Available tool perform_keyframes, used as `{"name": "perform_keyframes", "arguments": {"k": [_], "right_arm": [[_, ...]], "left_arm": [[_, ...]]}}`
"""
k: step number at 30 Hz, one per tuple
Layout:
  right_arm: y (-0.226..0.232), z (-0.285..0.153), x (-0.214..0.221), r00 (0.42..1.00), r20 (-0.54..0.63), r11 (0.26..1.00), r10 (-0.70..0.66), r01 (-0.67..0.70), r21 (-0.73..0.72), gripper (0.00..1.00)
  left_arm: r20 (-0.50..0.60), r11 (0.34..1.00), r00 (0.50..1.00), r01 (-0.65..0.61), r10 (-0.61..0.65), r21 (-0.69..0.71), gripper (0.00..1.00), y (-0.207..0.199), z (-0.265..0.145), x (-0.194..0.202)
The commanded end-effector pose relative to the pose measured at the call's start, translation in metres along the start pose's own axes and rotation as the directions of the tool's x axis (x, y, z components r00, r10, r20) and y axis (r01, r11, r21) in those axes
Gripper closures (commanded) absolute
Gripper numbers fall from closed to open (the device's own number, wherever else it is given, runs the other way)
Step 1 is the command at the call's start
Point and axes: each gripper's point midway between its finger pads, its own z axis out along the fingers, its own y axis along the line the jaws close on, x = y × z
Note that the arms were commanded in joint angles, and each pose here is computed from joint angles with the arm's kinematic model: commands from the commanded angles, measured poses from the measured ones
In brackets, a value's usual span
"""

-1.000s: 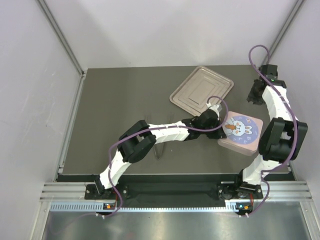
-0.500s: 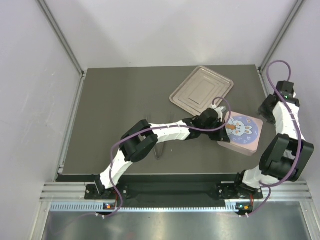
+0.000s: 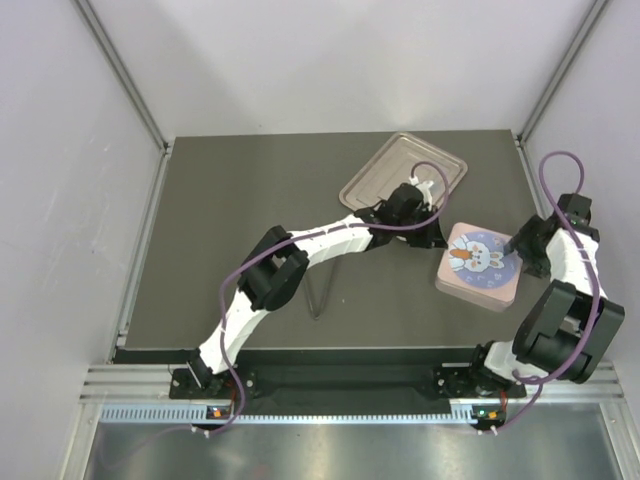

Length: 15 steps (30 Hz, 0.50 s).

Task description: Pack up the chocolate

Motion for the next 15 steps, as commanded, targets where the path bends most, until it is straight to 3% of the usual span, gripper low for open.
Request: {"name": "perform_keyframes", "arguments": {"k": [1, 8, 15], "right_arm": [[0.008, -0.005, -0.007, 0.997, 0.059, 0.994, 0.04, -0.034, -0.106, 0.37], [0.005, 0.016, 0.017, 0.995, 0.024, 0.979, 0.095, -0.089, -0.182, 0.39], [0.01, 0.032, 0.041, 0.983, -0.048, 0.936, 0.178, -0.184, -0.299, 0.54]], "left_arm": [[-0.062, 0.999, 0.998, -0.022, 0.024, 0.023, 0.82, 0.007, 0.019, 0.022], [-0.076, 0.996, 0.997, 0.026, -0.019, 0.091, 0.84, 0.008, 0.035, 0.031], [-0.071, 0.997, 0.997, 0.044, -0.04, 0.057, 0.88, 0.018, 0.041, 0.032]]}}
